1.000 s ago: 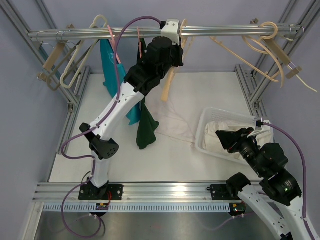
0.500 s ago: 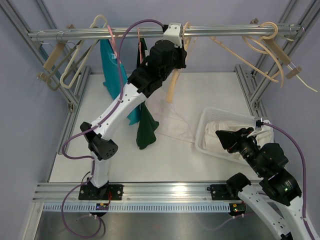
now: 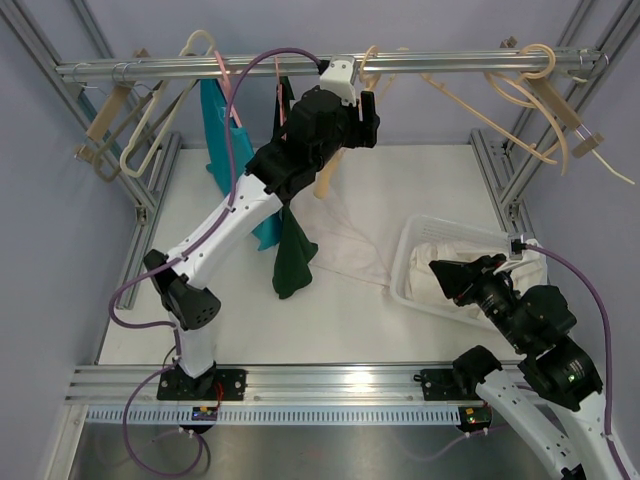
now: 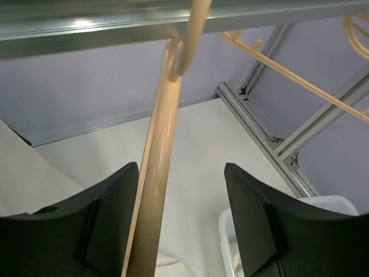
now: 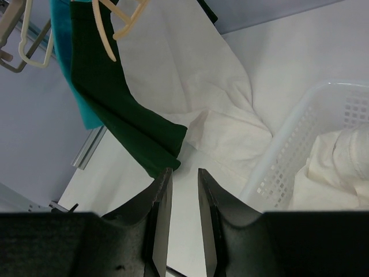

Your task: Remove the t-shirt from the hanger

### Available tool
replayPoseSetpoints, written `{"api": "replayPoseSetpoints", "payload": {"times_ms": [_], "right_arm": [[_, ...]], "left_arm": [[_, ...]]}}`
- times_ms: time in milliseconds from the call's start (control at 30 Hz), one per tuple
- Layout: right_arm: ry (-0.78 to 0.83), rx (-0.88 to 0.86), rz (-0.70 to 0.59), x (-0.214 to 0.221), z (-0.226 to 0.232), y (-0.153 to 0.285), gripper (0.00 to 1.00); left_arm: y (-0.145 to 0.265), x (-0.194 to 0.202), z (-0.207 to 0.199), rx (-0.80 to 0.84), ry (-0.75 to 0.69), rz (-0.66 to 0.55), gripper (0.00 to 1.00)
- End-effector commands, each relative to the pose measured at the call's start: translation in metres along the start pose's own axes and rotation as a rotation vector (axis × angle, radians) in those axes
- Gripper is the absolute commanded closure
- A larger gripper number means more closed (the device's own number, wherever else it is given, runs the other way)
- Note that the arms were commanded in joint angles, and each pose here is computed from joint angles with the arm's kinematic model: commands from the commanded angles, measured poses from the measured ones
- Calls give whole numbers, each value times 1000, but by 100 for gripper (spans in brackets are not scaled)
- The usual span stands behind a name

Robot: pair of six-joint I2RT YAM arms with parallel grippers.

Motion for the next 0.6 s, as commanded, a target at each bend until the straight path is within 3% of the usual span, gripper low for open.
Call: {"api": "replayPoseSetpoints", "payload": {"times_ms": [0, 233, 467, 567], "right_arm": [[6, -46, -13, -7, 8, -2, 67], [-1, -79, 1, -7, 14, -3, 67], [-1, -93, 3, -7, 16, -10, 66], [-7, -106, 12, -6, 18, -13, 66]], "left_arm": [[34, -39, -8, 55, 28, -86, 31], [81, -67, 1, 63, -36, -145, 28], [120, -50, 44, -89, -106, -131, 51], [129, -40, 65, -142, -87, -114, 55]]}}
Point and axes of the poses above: each gripper's point midway between its finger pads, its own y axis back along the fingers, its own z axis along the line the jaws close on, x = y × z, the point moved 5 cm from there along y, back along the fingers, and after that the axes turned 5 degrees about y, right-handed, at the moved point
